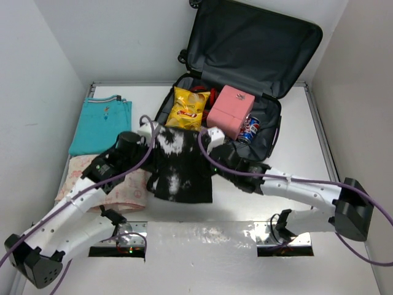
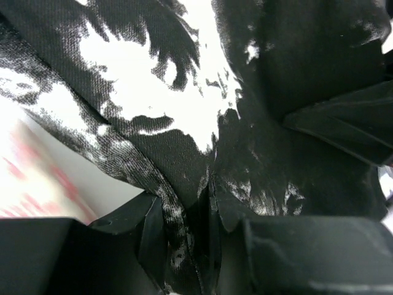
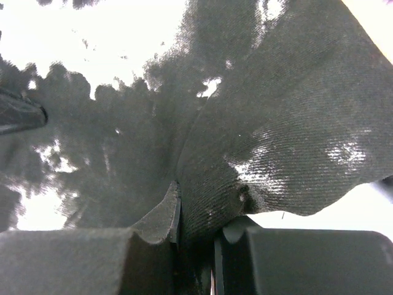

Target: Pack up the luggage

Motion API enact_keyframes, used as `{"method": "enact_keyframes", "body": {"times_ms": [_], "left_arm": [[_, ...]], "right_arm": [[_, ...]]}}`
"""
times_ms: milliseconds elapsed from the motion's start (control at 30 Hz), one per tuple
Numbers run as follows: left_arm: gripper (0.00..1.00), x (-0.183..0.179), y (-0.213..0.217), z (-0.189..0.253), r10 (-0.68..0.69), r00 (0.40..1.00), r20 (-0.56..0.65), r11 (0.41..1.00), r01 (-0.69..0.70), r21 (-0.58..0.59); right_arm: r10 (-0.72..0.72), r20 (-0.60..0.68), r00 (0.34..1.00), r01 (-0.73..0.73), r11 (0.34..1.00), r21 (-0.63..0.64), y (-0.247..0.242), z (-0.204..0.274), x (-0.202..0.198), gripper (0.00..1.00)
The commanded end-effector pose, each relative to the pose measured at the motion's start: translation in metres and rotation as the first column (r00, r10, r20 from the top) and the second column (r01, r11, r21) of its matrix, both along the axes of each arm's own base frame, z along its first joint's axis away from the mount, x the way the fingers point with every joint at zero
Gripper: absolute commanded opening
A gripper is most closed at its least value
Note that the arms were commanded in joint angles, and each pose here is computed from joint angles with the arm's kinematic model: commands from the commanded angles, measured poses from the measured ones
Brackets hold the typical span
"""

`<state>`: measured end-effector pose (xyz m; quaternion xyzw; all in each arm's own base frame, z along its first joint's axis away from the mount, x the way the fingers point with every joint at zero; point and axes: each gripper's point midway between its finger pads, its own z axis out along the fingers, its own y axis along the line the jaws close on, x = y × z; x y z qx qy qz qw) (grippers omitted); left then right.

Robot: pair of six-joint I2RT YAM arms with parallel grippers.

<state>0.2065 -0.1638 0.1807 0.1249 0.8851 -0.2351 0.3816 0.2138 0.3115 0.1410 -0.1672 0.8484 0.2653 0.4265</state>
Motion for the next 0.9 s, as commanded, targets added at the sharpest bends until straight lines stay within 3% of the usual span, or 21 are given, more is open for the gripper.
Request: {"method": "enact_keyframes", "body": {"times_ms": [0,167,300,367,500,733,767,833,867], "left_arm": [[0.00,0.091,-0.003,0.113,0.088,0.905,0.417,0.996,-0.088,-0.021],[0.00,0.178,-0.007,0.167,0.101,0.864,0.493,0.993,-0.055,-0.107],[0.00,0.247,-0.034,0.177,0.058,0.845,0.531,0.997,-0.018,-0.079],[0.00,0.264,-0.044,0.174,0.043,0.855,0.517,0.997,-0.001,-0.081],[0.00,0.314,-0.052,0.137,0.055,0.893,0.446,0.998,-0.046,-0.033],[0.00,0.353,-0.062,0.059,0.026,0.943,0.331,0.999,-0.040,0.034],[0.14,0.361,-0.061,0.043,0.033,0.950,0.312,0.998,-0.051,0.048],[0.35,0.367,-0.059,0.031,0.044,0.954,0.297,0.996,-0.064,0.060],[0.47,0.370,-0.057,0.025,0.055,0.955,0.291,0.995,-0.078,0.069]], "right_arm": [[-0.005,0.141,0.990,-0.020,0.985,0.172,0.017,0.095,0.042,0.00],[-0.152,0.247,0.957,0.119,0.982,0.144,-0.011,0.133,0.124,0.00],[-0.296,0.264,0.918,0.244,0.946,0.212,-0.046,0.149,0.183,0.00],[-0.339,0.241,0.909,0.287,0.931,0.226,-0.066,0.143,0.207,0.00],[-0.332,0.190,0.924,0.300,0.937,0.177,-0.072,0.118,0.244,0.00],[-0.395,0.019,0.919,0.387,0.909,0.152,-0.090,0.063,0.281,0.00],[-0.411,0.014,0.912,0.406,0.904,0.135,-0.093,0.054,0.281,0.03],[-0.429,-0.007,0.903,0.427,0.898,0.100,-0.099,0.043,0.279,0.19],[-0.433,-0.013,0.901,0.432,0.898,0.080,-0.101,0.041,0.277,0.23]]}}
